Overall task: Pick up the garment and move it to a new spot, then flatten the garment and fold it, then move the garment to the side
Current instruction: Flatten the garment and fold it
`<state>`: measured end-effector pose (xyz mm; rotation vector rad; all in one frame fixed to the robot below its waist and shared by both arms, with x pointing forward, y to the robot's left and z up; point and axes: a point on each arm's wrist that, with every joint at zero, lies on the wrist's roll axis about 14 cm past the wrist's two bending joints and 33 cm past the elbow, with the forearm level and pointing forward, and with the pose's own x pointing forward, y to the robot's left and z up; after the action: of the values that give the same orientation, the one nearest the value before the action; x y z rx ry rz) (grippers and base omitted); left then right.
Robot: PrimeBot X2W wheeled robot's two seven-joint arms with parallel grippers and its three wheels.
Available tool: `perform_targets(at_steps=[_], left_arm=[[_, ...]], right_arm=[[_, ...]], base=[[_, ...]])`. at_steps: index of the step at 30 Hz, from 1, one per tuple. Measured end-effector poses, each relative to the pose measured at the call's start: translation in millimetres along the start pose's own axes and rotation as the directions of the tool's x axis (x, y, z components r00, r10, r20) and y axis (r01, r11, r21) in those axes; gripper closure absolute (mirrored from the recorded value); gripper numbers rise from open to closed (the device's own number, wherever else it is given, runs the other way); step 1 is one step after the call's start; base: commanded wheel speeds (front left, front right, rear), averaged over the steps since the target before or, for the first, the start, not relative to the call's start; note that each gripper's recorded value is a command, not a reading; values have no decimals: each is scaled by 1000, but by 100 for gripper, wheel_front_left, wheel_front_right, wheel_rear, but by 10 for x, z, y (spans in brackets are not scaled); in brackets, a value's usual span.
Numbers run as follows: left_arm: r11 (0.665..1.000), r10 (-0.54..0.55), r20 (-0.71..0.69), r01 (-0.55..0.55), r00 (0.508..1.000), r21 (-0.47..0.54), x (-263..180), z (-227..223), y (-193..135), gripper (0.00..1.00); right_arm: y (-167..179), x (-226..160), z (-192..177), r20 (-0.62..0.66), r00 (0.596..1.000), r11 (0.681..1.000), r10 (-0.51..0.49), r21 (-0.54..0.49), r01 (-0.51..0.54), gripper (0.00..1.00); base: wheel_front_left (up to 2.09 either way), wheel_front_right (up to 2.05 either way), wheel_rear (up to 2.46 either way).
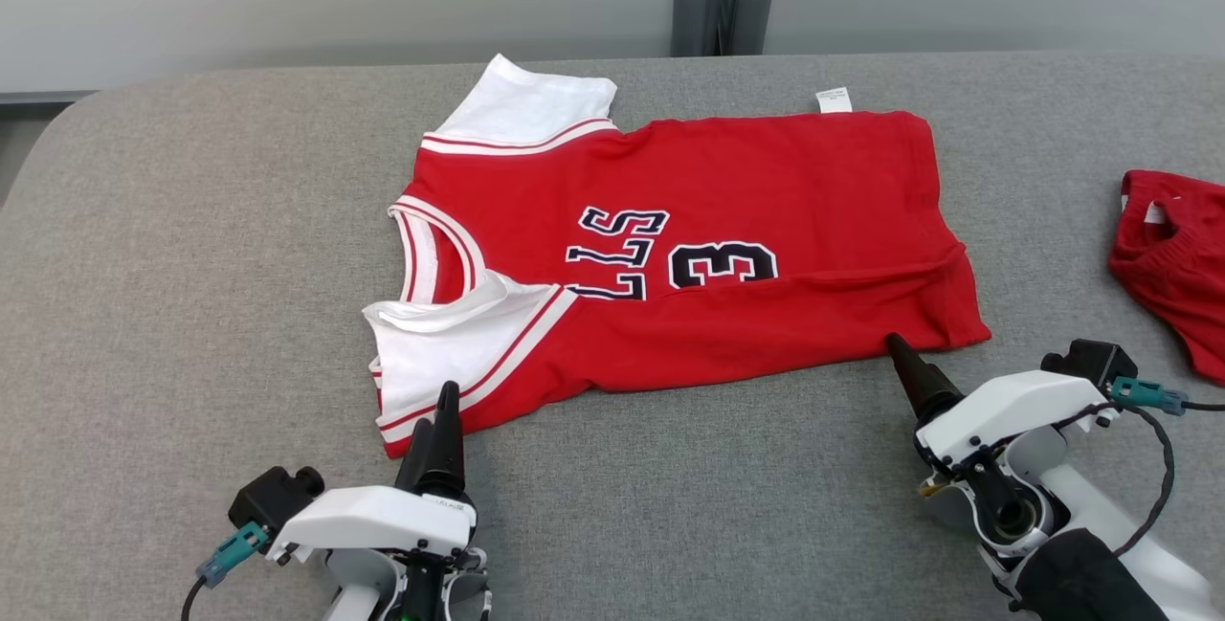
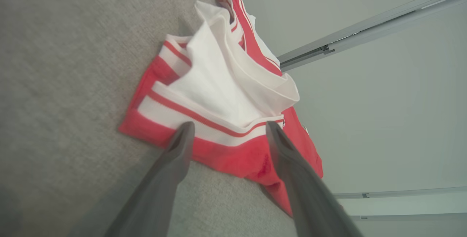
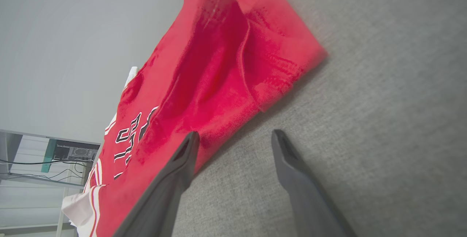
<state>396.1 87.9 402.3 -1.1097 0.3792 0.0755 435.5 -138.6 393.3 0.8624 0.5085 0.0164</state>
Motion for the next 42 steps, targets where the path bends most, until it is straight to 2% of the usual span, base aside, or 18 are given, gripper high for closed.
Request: perform_targets(at_steps=[7,12,21,22,23,24,25,27,42], left_arm=[[999,16,-51,-17,999,-36,64,-143,35,0],[994,41,-74,-48,996,-98,119,-193,70,0],[992,63,-112,-75,992,-104,170,-286,118,0],[992,62,-112,-74,992,-106,177,-283,120,4],[991,64,-110,-75,992,-107,187,-279,121,34],[991,63,-105,-75,992,-111,198,-266,123,71],[991,64,-101,-75,993,-114,209,-254,126,100],[990,66,-92,-77,994,-116,227,-229,135,100],[990,65,-5,-65,998,-121,317,44,142,100]], right_arm=[[72,63,-36,-18,1000,999,20,43,-19,0],[80,102,-24,-16,1000,996,21,86,-19,0],[47,144,31,-2,1000,989,10,146,-10,0],[37,146,36,0,1000,989,8,149,-8,10],[20,149,44,2,1000,988,3,152,-3,44],[12,156,63,6,1000,988,0,153,-1,58],[1,163,85,10,1000,988,-4,154,2,72],[-28,172,110,19,1000,988,-13,154,10,99],[-239,198,309,67,994,988,-85,134,75,100]], base=[[0,0,0],[0,0,0],[0,0,0],[0,0,0],[0,0,0],[0,0,0],[0,0,0],[0,0,0],[0,0,0]])
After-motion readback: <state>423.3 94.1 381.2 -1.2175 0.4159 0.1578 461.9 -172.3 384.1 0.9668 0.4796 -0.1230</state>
